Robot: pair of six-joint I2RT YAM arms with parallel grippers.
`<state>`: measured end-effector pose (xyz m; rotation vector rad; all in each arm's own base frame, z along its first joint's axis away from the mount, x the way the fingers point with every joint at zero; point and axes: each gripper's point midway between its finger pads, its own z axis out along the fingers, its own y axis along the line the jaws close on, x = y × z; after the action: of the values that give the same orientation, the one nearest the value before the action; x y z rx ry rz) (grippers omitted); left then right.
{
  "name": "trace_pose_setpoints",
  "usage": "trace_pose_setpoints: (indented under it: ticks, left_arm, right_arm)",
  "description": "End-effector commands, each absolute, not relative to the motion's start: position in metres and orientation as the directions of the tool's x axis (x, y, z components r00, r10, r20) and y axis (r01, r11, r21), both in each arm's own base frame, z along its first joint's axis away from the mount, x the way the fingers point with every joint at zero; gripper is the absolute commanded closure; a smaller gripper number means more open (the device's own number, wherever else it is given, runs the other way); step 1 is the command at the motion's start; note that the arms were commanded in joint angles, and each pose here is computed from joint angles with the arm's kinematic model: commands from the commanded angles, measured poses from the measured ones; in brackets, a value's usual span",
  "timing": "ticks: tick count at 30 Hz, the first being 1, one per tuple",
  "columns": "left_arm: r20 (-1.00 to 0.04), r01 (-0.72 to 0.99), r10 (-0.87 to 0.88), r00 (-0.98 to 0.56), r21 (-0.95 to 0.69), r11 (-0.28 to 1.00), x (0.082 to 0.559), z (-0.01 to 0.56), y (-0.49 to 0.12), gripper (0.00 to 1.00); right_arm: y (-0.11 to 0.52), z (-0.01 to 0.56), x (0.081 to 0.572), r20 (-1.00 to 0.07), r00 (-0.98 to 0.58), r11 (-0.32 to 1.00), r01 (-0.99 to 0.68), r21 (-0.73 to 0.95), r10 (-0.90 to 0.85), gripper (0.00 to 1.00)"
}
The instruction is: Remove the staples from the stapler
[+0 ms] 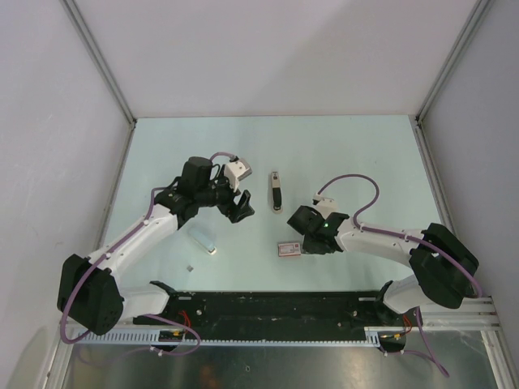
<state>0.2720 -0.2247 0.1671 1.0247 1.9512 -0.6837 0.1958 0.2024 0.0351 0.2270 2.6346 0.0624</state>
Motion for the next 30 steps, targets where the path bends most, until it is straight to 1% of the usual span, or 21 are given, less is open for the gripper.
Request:
trace_pose_setpoints:
  ticks: [1, 17, 30]
  left_arm:
    - [-0.873, 0.879, 0.420, -0.246, -0.019, 0.476, 0.270, 0.178, -0.227, 0.17]
    - [-0.873, 0.879, 0.423, -0.243, -0.014, 0.477, 0.270, 0.178, -0.226, 0.17]
    - [-0.873, 0.879, 0.423, -0.242, -0.012, 0.477, 0.271, 0.178, -0.226, 0.17]
  right_arm:
    - [0.206, 0.047, 0.206, -0.510, -0.843, 0.986, 0.143, 0.090, 0.169, 0.90]
    - [0.208, 0.035, 0.204, -0.488, -0.864, 0.992, 0.108, 0.060, 0.124, 0.91]
    - [0.219, 0.035, 0.209, -0.497, -0.864, 0.995, 0.047, 0.085, 0.083, 0.91]
